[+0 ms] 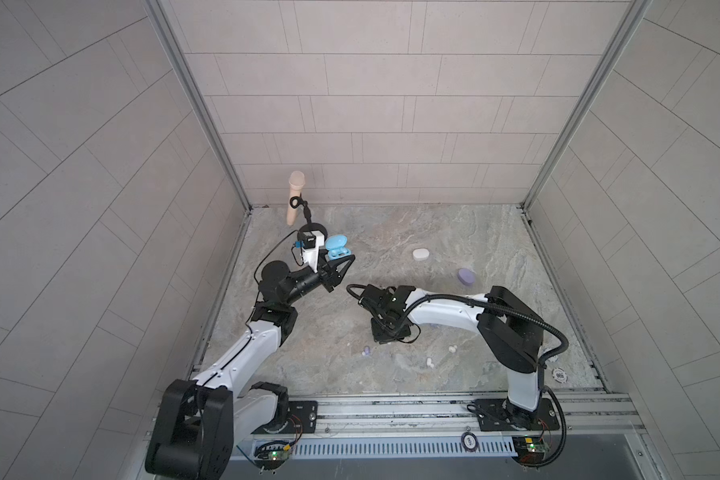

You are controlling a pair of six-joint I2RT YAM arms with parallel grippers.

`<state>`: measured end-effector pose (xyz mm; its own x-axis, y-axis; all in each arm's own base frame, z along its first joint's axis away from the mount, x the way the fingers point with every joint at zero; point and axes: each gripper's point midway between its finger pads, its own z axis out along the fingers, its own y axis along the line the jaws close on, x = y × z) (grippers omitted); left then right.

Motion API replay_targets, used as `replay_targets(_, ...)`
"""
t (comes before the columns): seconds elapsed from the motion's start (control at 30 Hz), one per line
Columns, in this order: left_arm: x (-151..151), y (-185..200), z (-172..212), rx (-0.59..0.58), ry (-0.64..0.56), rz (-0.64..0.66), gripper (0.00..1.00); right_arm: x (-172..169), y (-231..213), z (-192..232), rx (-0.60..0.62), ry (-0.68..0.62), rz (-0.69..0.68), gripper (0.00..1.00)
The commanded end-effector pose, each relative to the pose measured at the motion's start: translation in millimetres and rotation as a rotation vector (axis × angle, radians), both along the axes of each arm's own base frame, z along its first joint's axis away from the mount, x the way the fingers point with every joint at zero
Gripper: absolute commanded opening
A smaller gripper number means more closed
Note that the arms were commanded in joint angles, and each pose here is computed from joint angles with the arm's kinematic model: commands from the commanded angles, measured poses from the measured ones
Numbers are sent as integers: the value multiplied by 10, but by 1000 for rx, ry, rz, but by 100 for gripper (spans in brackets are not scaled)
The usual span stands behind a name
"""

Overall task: Insert the wireless bluetooth earbuds into the charging case
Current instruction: 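Lower the right gripper over the second light-blue earbud and close on it, then carry the second earbud to the case while the left arm brings the case closer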

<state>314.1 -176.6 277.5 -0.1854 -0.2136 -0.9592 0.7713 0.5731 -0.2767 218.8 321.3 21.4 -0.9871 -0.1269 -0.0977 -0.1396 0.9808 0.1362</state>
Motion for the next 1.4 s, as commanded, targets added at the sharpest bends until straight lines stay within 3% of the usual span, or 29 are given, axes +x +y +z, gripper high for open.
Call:
replay_targets(0.0,-7,12,148,-15,-51,-3,1,-121,-146,-98,-80,45,5,28)
replay_targets(0.2,-6,8,155,-17,-51,-5,2,-177,-218,-161,-111,68,14,23)
replay_targets(0.37,-15,7,155,-18,-50,-7,2,-174,-206,-162,-110,68,20,13)
replay_targets(0.6,-40,-8,142,-19,-44,-19,2,-86,-202,67,-75,4,12,5)
replay_targets(0.93,-180,-226,99,2,-33,-87,2,106,-452,904,122,-122,-66,1)
replay_targets(1.37,-394,-750,205,4,-71,-208,3,325,-588,2516,543,-379,-109,0)
